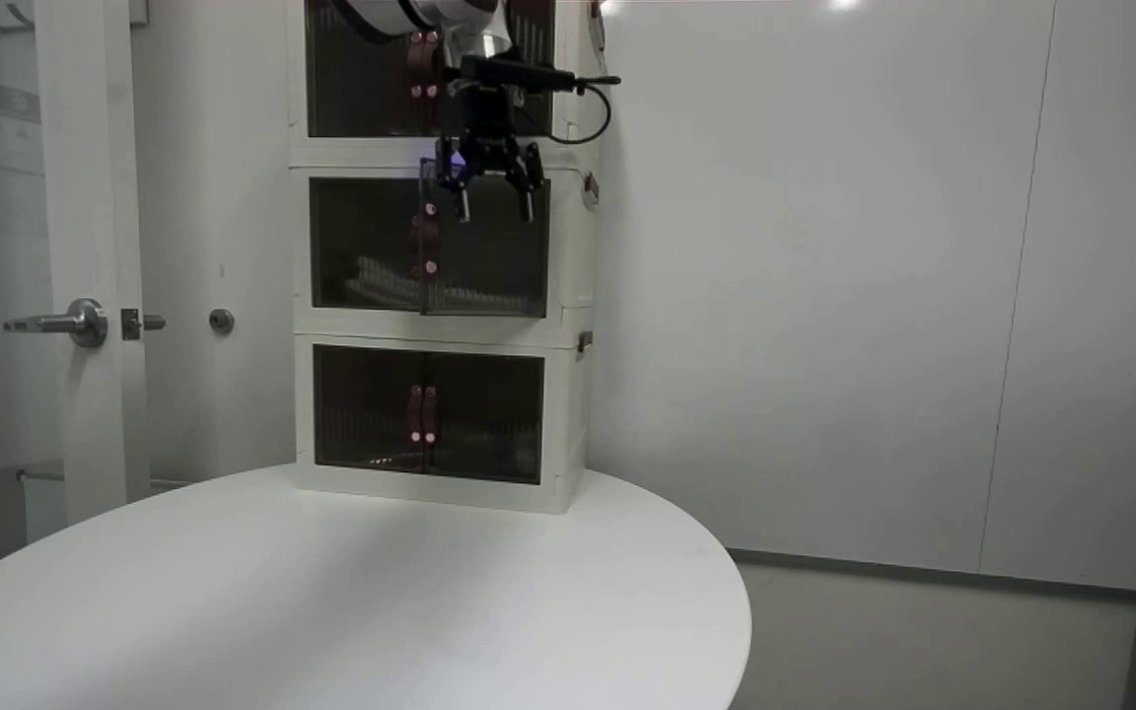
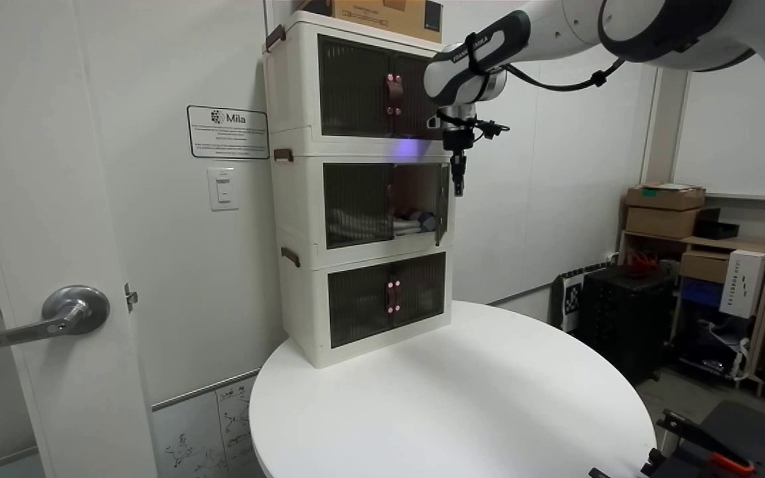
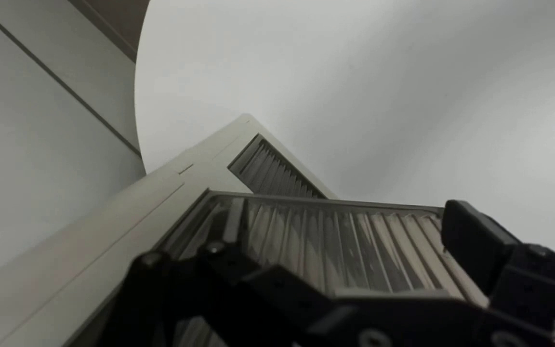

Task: Close the cabinet door

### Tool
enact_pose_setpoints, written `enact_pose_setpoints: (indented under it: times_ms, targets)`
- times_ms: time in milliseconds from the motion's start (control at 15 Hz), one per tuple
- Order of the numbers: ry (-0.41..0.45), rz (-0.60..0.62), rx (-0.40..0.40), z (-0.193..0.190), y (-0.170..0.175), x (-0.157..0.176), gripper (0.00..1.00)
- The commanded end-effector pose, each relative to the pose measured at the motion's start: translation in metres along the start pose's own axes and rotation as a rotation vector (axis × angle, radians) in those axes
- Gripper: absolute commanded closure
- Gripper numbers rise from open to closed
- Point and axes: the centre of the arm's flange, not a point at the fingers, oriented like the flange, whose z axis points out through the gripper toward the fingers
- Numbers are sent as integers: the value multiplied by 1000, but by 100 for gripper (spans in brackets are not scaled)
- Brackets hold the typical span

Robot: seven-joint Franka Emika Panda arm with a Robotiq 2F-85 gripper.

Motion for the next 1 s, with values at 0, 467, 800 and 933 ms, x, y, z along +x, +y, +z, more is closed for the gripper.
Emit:
enact_pose_setpoints:
  times_ms: [0, 467, 800, 933]
  targets:
    - [67, -18, -23, 21, 19, 35, 0]
    - [236, 147, 40, 32, 10, 52, 0]
    - [302, 351, 108, 42, -4, 60, 0]
    - [341, 418, 93, 47, -7, 63, 0]
